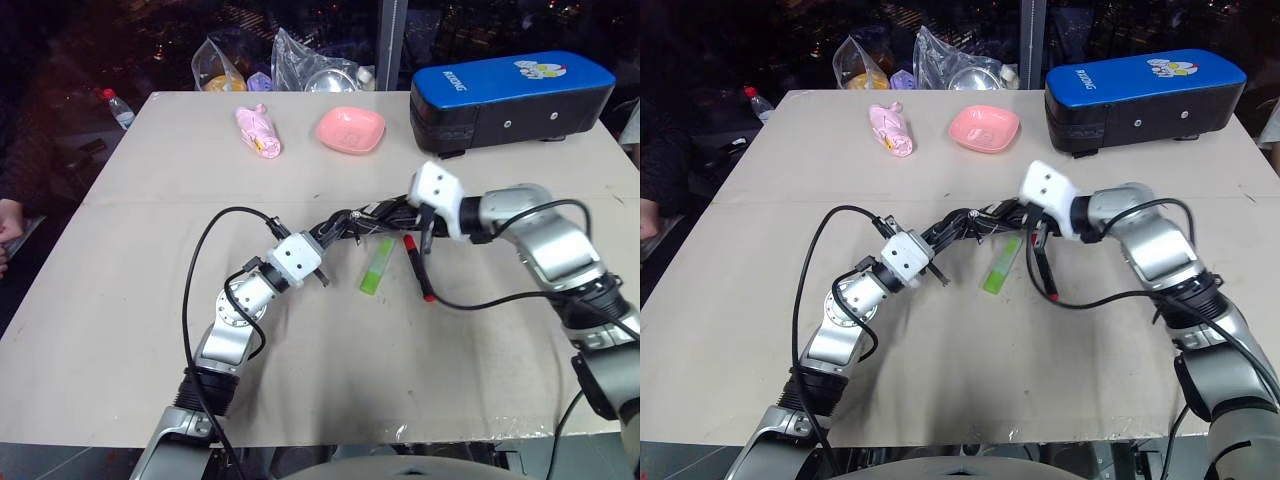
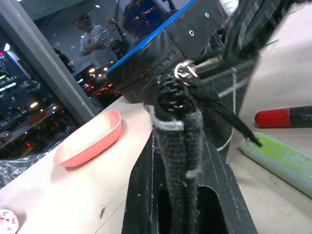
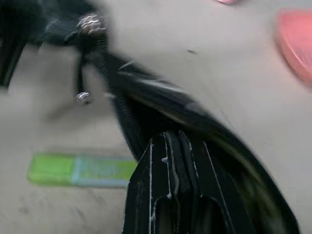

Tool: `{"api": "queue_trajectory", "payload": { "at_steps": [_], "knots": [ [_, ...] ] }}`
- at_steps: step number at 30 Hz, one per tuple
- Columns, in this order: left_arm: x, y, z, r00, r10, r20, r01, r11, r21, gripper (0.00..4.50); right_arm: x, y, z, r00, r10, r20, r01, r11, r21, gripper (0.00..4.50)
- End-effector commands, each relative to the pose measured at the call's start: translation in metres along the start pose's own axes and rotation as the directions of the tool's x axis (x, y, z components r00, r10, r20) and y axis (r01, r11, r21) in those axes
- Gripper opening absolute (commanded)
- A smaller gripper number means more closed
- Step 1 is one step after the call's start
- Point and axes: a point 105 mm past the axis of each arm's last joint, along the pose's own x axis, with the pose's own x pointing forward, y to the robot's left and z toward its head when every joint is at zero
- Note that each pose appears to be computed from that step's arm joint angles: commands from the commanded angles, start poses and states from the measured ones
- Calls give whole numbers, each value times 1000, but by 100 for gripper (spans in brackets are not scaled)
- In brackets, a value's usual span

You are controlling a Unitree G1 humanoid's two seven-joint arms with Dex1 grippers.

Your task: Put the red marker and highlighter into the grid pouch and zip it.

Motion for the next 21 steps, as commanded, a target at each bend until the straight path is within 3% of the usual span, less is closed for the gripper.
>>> {"api": "queue_trajectory", "payload": {
  "at_steps": [1,3,7,10,11,17,21],
  "knots": [
    [0,4,8,999,24,32,-24,1000,8,0,6,-6,19,1000,-7,26,13,964,-266,53],
    [0,4,8,999,28,31,-28,1000,7,0,8,-9,17,1000,-15,14,19,934,-356,119],
    [-2,4,8,999,36,28,-36,999,0,0,10,-13,15,1000,-27,-6,21,884,-467,310],
    [-2,5,8,999,40,26,-40,999,-4,0,9,-12,9,999,-15,-28,-2,857,-515,427],
    [-2,6,7,999,43,25,-43,999,-7,0,9,-11,7,999,-13,-33,-7,852,-524,445],
    [-1,9,7,998,57,26,-57,998,-19,0,3,-10,1,999,-21,-45,-9,821,-572,445],
    [0,9,7,998,53,27,-53,998,-20,0,-12,-18,19,994,-85,73,110,870,-481,445]
  ]
}}
